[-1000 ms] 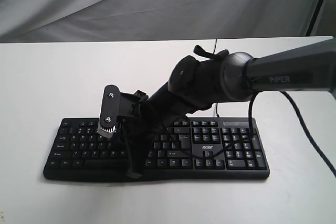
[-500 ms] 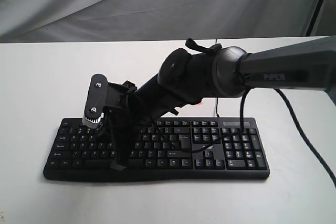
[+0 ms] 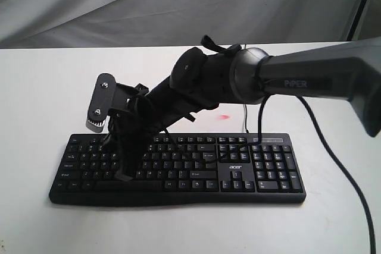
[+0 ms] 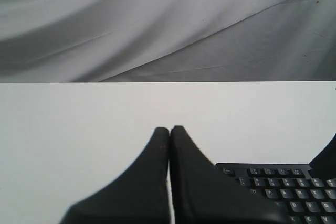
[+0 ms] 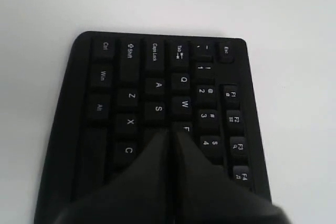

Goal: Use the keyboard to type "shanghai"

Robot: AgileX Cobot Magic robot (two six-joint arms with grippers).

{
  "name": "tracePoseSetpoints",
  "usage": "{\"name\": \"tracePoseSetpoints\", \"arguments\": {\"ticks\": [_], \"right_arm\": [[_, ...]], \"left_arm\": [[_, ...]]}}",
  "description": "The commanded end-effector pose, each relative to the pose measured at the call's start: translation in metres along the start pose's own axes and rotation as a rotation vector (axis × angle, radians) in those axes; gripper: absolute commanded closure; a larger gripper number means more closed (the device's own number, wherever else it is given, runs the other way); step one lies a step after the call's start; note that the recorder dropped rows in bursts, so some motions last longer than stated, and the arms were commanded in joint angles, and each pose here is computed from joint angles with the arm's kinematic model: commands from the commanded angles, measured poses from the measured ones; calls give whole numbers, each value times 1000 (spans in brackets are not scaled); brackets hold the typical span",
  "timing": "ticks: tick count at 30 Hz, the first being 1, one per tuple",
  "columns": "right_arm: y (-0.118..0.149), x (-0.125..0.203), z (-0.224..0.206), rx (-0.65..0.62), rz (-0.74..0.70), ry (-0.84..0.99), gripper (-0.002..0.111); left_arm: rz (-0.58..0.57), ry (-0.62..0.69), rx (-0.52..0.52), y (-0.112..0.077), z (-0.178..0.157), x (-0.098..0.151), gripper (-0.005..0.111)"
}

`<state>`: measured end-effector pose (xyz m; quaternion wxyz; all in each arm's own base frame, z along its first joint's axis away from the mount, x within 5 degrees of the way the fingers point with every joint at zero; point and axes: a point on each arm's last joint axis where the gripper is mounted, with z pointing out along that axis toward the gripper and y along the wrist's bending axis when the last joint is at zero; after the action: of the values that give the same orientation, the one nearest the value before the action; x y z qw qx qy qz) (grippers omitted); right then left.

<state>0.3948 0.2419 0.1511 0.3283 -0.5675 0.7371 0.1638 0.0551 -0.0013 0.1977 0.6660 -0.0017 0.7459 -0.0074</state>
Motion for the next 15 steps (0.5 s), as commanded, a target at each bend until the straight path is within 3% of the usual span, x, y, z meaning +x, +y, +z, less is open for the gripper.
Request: {"name": "tracePoseSetpoints", "arguments": {"ticks": [1,15], "right_arm": [[0,4,7,-49,6,38,108],[-1,10,10,-58,-8,70,108]], "left_arm": [[-5,1,5,0,0,0,106],[-5,1,5,0,0,0,106]]}}
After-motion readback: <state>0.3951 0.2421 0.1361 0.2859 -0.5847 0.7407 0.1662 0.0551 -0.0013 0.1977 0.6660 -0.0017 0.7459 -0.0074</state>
